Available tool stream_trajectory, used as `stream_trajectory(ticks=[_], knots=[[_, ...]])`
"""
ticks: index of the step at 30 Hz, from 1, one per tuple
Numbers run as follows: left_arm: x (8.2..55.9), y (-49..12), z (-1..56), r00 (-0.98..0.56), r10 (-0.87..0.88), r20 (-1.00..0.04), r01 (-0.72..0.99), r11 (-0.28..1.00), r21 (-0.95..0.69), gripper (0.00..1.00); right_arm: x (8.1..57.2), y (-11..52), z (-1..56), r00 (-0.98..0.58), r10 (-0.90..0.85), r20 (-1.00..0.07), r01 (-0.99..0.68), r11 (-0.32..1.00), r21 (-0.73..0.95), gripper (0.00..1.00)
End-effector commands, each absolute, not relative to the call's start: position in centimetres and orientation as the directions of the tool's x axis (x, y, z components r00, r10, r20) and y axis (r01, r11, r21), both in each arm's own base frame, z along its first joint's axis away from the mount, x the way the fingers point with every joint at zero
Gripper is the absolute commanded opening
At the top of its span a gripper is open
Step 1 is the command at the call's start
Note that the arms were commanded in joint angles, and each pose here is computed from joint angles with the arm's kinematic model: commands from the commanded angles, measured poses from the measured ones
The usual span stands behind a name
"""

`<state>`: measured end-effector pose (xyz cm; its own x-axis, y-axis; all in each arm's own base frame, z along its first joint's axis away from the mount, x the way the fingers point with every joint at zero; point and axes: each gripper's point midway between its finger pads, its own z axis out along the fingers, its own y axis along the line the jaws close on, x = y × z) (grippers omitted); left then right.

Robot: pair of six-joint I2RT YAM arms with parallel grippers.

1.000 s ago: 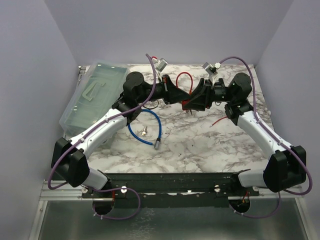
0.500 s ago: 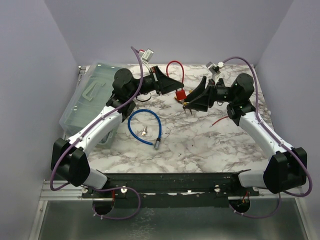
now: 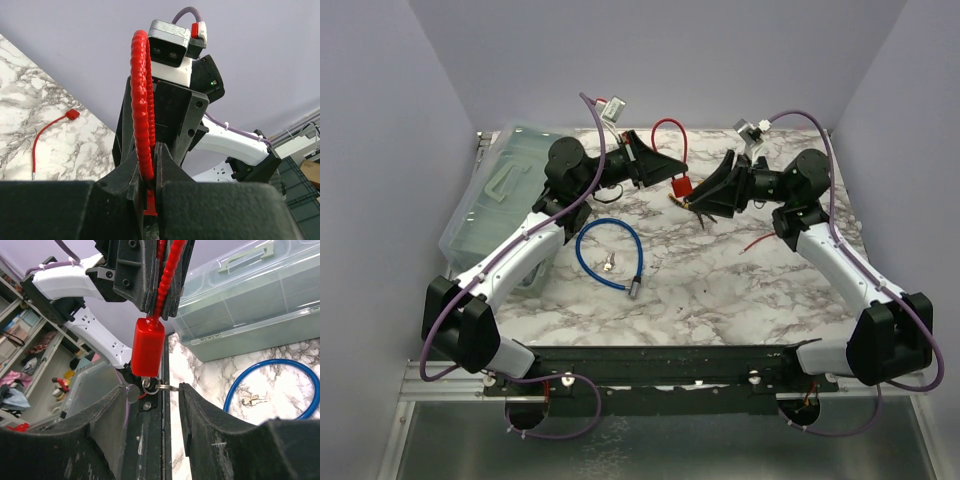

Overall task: Lock with the key
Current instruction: Lock the lock.

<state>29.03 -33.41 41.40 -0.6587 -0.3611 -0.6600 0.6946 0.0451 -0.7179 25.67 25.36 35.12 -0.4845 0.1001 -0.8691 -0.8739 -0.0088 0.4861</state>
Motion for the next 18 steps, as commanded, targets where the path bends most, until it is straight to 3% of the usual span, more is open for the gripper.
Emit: stream_trajectory(ticks=[1,6,18], knots=[[29.0,-33.2,43.0,-0.604,-0.406,-0.686,0.737,0.043,-0.674,0.0,25.9,25.9,35.7,-0.468,0.118,-0.876,-0.883,-0.018,0.469,0.48],[29.4,-33.1,42.4,-0.585,-0.414,-0.698,0.741,0.078,-0.667,0.0,25.7,26.0,36.1,-0.464,0.122,-0.877,-0.885,-0.023,0.465,0.37],[30.3,-33.3,41.2,-0.553,-0.412,-0.724,0.746,0.143,-0.651,0.0,25.5,26.4,35.7,-0.476,0.118,-0.872,-0.879,-0.036,0.475,0.25]])
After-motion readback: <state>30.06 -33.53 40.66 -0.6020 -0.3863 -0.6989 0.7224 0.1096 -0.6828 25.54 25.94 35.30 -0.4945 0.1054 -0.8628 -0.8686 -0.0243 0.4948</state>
